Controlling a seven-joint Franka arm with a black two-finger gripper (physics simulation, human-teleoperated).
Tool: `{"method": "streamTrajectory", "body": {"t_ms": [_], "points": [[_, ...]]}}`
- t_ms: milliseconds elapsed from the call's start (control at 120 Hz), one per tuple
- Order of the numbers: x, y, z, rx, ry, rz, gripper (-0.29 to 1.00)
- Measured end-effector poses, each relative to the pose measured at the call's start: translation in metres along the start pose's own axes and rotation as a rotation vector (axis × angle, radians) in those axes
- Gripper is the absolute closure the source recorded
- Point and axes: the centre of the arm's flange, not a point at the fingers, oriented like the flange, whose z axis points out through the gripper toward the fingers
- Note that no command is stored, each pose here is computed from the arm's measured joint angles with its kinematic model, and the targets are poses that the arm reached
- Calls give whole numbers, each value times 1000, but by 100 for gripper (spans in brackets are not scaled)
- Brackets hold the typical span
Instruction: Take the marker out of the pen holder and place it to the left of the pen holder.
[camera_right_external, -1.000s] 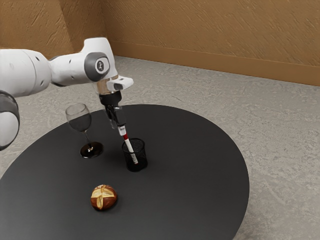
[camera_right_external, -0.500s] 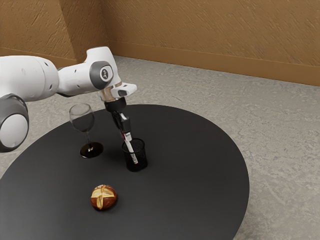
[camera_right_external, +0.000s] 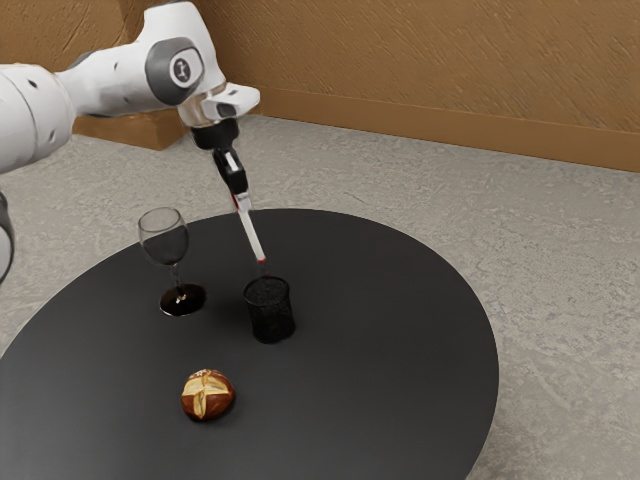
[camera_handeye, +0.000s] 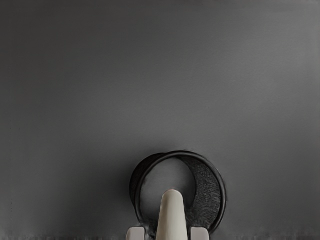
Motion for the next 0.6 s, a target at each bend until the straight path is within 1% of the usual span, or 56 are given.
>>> {"method": "streamTrajectory", "body": {"t_ms": [50, 92, 183, 250, 375, 408, 500, 600], "points": [[3, 7, -39, 43, -23, 27, 77], [-5, 4, -50, 46, -81, 15, 77], [-19, -21, -27, 6, -261, -52, 77], [-33, -33, -5, -52, -401, -123, 77], [-39, -31, 33, -147, -605, -203, 76], [-42, -31, 42, -169, -646, -222, 76], [-45, -32, 63, -204, -730, -264, 76], [-41, -39, 88, -211, -795, -298, 76]]}}
